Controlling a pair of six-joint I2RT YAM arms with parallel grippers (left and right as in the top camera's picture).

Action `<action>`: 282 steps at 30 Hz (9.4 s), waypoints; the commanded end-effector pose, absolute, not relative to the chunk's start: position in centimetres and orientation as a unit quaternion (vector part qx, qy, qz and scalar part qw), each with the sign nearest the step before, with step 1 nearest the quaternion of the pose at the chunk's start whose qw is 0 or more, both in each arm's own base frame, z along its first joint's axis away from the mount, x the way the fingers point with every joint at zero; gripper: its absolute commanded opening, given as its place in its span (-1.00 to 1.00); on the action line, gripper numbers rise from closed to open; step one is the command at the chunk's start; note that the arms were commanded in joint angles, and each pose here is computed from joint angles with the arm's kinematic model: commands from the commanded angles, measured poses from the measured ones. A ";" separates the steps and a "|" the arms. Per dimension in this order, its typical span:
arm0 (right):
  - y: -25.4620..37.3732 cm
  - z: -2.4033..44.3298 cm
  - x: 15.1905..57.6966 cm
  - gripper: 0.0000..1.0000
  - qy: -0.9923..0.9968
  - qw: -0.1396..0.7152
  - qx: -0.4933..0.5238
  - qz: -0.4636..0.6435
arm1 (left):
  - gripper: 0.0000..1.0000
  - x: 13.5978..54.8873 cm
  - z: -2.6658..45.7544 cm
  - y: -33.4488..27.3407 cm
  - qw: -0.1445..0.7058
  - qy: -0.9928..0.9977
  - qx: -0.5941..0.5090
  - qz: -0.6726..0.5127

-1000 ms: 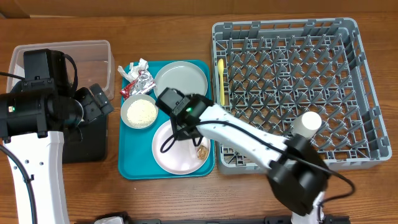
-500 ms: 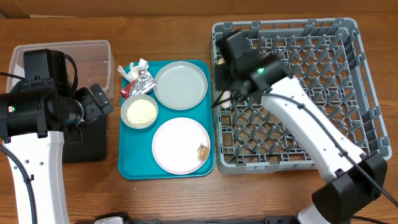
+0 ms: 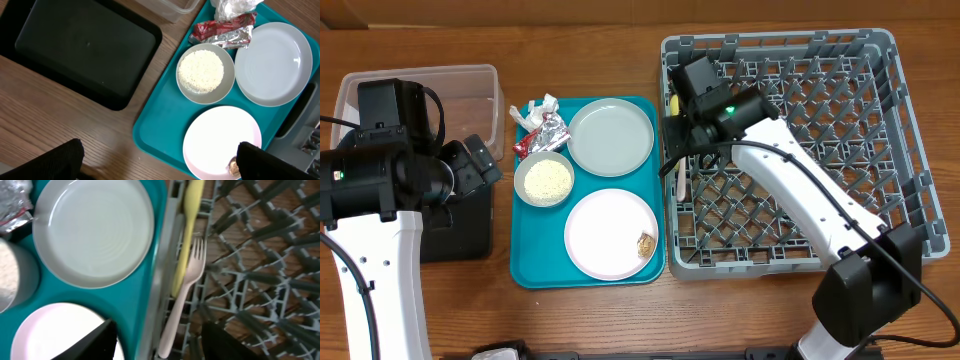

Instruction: Sort waste into correct bins and load items into the dishwasher rack

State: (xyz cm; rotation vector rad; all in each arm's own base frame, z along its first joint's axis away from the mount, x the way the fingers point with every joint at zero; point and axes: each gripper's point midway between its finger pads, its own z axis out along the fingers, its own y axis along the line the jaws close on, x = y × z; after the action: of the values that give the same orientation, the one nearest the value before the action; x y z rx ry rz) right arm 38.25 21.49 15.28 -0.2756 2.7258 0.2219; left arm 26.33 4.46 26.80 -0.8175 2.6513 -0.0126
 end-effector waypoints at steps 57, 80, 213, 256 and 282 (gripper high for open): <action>11.5 35.6 24.8 0.99 0.913 0.355 0.041 0.196 | -0.12 22.1 4.0 -8.0 -0.081 0.988 -0.130 0.014; 11.4 35.5 24.7 1.00 0.914 0.353 0.041 0.195 | -0.92 21.5 0.4 -6.8 -0.057 0.987 -0.144 0.034; 11.1 34.9 24.5 1.00 0.920 0.344 0.043 0.182 | -0.92 26.4 24.0 12.1 0.318 0.850 -0.360 0.216; 11.6 32.6 31.1 -0.92 0.926 0.361 -0.041 0.101 | 0.35 28.2 31.8 -13.4 0.341 0.862 0.089 -0.365; -9.1 26.3 39.9 -0.92 0.910 0.284 0.073 -0.293 | 0.66 26.7 34.9 -13.3 0.373 0.848 0.101 -0.363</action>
State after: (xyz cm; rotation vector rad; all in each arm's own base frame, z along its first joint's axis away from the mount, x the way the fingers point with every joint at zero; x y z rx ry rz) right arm 39.38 -7.76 27.35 0.2328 2.4022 -0.6859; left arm 27.17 -13.01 33.81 0.2166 2.2049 -0.9253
